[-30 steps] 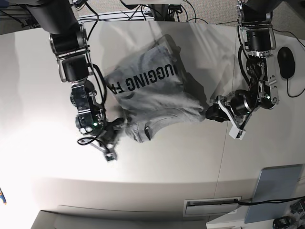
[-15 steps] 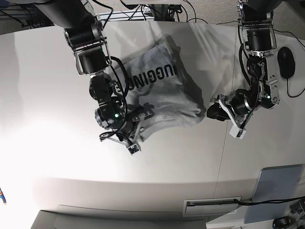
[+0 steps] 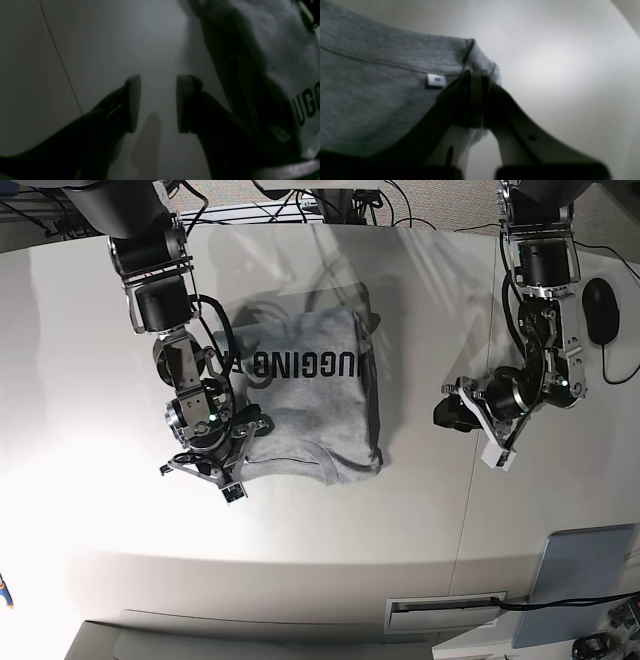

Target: Fold the T-shirt properly

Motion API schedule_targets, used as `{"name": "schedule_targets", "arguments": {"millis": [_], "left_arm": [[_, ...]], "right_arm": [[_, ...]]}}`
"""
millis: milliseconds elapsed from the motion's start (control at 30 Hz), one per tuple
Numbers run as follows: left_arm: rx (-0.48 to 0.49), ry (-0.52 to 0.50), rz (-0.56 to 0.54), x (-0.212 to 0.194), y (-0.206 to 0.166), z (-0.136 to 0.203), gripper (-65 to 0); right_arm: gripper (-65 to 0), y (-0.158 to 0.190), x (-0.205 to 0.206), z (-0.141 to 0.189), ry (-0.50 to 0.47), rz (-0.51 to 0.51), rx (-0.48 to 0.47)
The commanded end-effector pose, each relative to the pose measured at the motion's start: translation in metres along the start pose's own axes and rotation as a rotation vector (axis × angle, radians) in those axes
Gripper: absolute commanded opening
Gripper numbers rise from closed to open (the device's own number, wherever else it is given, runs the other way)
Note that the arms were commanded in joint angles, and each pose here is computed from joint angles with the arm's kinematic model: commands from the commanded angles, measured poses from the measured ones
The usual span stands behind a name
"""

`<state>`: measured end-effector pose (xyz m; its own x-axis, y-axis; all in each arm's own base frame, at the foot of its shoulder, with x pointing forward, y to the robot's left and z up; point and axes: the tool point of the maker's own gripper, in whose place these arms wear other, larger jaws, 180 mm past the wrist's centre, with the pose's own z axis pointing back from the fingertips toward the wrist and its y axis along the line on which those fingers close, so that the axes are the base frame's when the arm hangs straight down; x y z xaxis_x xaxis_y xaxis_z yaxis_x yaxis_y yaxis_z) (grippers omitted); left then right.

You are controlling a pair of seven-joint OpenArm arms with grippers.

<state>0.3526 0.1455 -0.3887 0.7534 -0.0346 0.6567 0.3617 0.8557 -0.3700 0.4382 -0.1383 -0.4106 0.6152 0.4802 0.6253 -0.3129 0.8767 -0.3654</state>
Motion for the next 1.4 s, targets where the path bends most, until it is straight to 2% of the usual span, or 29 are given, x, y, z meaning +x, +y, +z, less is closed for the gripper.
{"name": "schedule_targets", "arguments": {"millis": [0,133,200,267,433,533,700,833,933,1067,1167,1300,1367], "left_arm": [[-0.004,-0.048,-0.026,0.019,0.000,0.006,-42.7],[-0.003,-0.038,-0.026,0.017,0.001,0.006,-43.9],[-0.003,-0.038,-0.026,0.017,0.001,0.006,-52.2],[-0.002,-0.039,-0.026,0.017,0.001,0.006,-65.0],[0.011,-0.040,-0.036,0.012,0.000,0.015,-65.0],[0.047,-0.096,-0.062,0.011,-0.002,0.037,-65.0],[0.155,-0.171,-0.098,0.001,0.001,0.090,-65.0],[0.219,-0.159,-0.053,-0.032,0.009,0.125,-65.0],[0.252,-0.111,-0.016,-0.068,0.014,0.147,-65.0],[0.283,0.010,0.051,-0.129,0.015,0.173,-65.0],[0.283,0.127,0.103,-0.178,0.005,0.188,-65.0],[0.215,0.262,0.167,-0.240,-0.017,0.207,-65.0],[0.197,0.304,0.254,-0.270,-0.022,0.212,-65.0]], "right_arm": [[-65.0,-0.012,0.027,0.004,-0.080,-0.001,-0.027],[-65.0,-0.020,0.051,0.015,-0.155,-0.052,-0.053],[-65.0,-0.025,0.065,0.025,-0.183,-0.067,-0.070],[-65.0,-0.035,0.076,0.038,-0.204,-0.087,-0.105],[-65.0,-0.051,0.065,0.078,-0.203,-0.101,-0.169],[-65.0,-0.059,0.031,0.100,-0.170,-0.109,-0.197],[-65.0,-0.073,-0.030,0.154,-0.103,-0.198,-0.210],[-65.0,-0.084,-0.084,0.205,0.006,-0.224,-0.268],[-65.0,-0.083,-0.129,0.241,0.122,-0.229,-0.288],[-65.0,-0.066,-0.190,0.282,0.304,-0.208,-0.244],[-65.0,-0.045,-0.235,0.308,0.455,-0.198,-0.175],[-65.0,-0.009,-0.287,0.349,0.638,-0.214,-0.092],[-65.0,0.008,-0.314,0.362,0.719,-0.217,-0.041]]}}
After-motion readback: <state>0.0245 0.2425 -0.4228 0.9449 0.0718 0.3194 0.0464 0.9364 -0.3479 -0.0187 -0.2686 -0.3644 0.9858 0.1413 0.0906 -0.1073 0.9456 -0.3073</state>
